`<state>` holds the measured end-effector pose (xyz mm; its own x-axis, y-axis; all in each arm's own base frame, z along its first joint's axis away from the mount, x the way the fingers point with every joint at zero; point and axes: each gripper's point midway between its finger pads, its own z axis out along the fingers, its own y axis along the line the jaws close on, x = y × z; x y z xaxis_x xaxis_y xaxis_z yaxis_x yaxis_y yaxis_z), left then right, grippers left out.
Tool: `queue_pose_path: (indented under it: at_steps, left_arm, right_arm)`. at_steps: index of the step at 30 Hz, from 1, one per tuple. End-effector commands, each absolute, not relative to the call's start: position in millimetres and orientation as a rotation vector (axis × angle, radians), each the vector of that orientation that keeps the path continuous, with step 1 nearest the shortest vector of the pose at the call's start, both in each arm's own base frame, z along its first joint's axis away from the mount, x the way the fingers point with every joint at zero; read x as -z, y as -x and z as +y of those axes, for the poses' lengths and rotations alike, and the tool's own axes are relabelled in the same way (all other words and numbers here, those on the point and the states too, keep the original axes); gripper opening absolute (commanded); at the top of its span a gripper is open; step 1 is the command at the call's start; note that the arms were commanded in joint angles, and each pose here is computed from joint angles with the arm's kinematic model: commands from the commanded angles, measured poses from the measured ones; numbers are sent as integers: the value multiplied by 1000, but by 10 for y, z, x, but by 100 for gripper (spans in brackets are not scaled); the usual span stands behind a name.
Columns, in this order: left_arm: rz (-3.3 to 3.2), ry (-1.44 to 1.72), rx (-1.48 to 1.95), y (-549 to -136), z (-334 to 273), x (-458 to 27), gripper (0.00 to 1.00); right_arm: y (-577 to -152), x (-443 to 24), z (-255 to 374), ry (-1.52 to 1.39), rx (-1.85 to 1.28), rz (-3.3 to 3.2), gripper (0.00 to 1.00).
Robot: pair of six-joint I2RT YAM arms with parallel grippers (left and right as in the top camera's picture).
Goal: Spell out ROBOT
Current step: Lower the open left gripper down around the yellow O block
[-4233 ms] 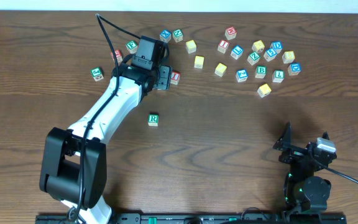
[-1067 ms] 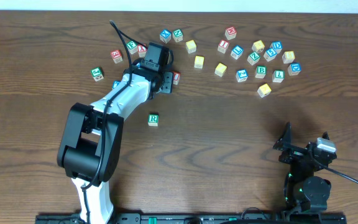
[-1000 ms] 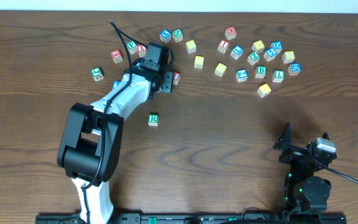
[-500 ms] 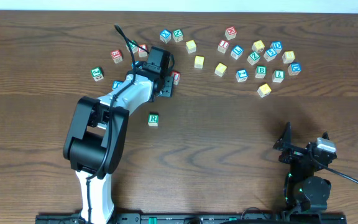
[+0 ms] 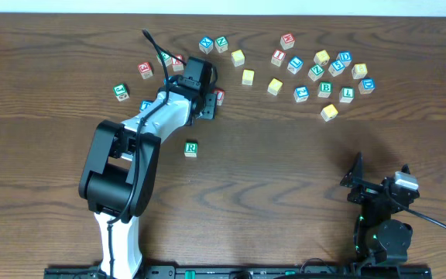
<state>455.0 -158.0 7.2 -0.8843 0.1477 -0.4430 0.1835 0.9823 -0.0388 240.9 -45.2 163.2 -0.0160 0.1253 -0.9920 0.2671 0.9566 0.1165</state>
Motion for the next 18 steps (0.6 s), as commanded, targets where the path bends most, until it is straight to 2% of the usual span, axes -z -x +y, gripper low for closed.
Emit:
queue_pose_path:
  at_steps: [1,8,18]
  left_arm:
    - [2631,-242,113,-4697,-1606,-216,59]
    - [2643,-244,110,-4674,-1598,-205,46]
    - [2658,-245,105,-4642,-1586,-188,46]
  right_arm:
    - [-2409,-1623,-437,-318,103,1591,99]
    - [-2409,-1623,-437,-318,103,1591,99]
    - [-2409,-1623,-437,-318,103,1591,99]
